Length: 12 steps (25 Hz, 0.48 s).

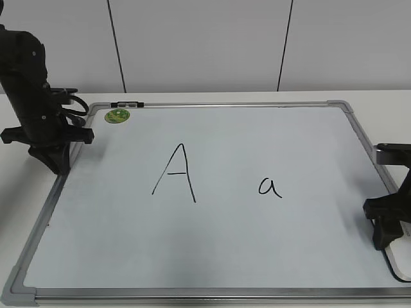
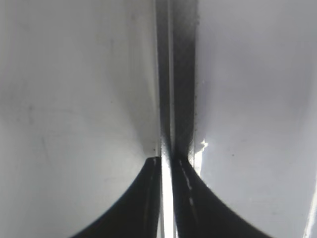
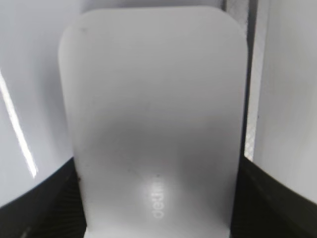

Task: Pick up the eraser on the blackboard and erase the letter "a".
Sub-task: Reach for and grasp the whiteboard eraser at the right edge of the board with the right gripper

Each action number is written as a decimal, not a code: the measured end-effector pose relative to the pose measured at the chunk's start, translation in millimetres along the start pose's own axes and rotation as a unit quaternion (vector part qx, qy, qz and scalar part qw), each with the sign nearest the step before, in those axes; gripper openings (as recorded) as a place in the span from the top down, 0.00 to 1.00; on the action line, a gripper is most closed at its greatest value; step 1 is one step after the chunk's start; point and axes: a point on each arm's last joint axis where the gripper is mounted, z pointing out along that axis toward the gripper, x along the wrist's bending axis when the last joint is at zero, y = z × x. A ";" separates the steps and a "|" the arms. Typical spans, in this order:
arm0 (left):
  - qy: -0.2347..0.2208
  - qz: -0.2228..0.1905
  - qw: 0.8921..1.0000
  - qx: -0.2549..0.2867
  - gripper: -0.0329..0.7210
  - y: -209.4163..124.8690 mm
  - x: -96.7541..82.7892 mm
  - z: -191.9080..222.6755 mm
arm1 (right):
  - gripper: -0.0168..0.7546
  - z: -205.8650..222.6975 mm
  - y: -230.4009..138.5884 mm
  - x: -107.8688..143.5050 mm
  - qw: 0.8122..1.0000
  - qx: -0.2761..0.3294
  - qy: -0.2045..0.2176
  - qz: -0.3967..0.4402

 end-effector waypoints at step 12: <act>0.000 0.000 1.000 0.000 0.88 0.0 0.0 0.0 | 0.29 -7.8 5.5 2.2 1.000 0.022 0.007 0.008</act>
